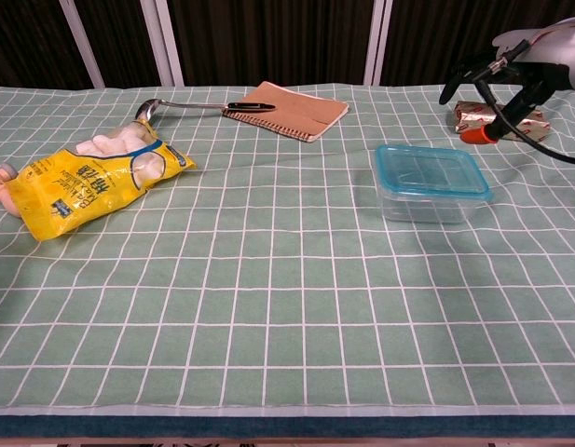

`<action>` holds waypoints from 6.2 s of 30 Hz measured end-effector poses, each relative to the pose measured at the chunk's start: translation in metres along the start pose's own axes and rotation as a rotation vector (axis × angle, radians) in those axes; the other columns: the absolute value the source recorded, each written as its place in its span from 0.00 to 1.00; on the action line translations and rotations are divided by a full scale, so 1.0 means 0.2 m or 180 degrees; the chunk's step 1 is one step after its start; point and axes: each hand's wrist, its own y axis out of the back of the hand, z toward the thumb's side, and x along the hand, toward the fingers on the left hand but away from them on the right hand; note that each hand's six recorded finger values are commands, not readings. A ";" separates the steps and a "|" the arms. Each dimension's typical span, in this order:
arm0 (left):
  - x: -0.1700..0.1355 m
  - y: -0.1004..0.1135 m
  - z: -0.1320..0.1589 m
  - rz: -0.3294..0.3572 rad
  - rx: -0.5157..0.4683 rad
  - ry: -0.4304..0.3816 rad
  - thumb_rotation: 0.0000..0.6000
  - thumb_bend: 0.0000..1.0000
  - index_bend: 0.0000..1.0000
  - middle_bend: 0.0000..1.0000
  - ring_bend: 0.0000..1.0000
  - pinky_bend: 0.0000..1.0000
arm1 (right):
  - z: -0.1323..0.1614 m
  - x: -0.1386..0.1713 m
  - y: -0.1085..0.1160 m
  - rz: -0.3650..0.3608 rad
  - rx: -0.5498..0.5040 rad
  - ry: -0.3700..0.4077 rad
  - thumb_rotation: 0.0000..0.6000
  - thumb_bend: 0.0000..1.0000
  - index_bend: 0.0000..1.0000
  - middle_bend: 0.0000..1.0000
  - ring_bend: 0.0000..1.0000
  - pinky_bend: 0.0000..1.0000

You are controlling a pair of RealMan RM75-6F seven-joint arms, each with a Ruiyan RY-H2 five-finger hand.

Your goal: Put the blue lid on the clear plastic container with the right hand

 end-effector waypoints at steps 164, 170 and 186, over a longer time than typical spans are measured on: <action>0.02 0.01 -0.02 -0.0048 -0.0018 0.0108 1.00 0.36 0.14 0.00 0.00 0.00 | 0.09 -0.27 -0.48 0.0480 0.0073 0.0121 1.00 0.50 0.68 0.00 0.00 0.00; 0.03 0.01 -0.03 -0.0043 -0.0025 0.0116 1.00 0.36 0.14 0.00 0.00 0.00 | 0.11 -0.28 -0.42 0.0385 -0.0004 0.0132 1.00 0.50 0.68 0.00 0.00 0.00; 0.03 0.01 -0.03 -0.0047 -0.0047 0.0152 1.00 0.36 0.14 0.00 0.00 0.00 | 0.07 -0.40 -0.21 0.0159 -0.0097 0.0012 1.00 0.50 0.68 0.00 0.00 0.00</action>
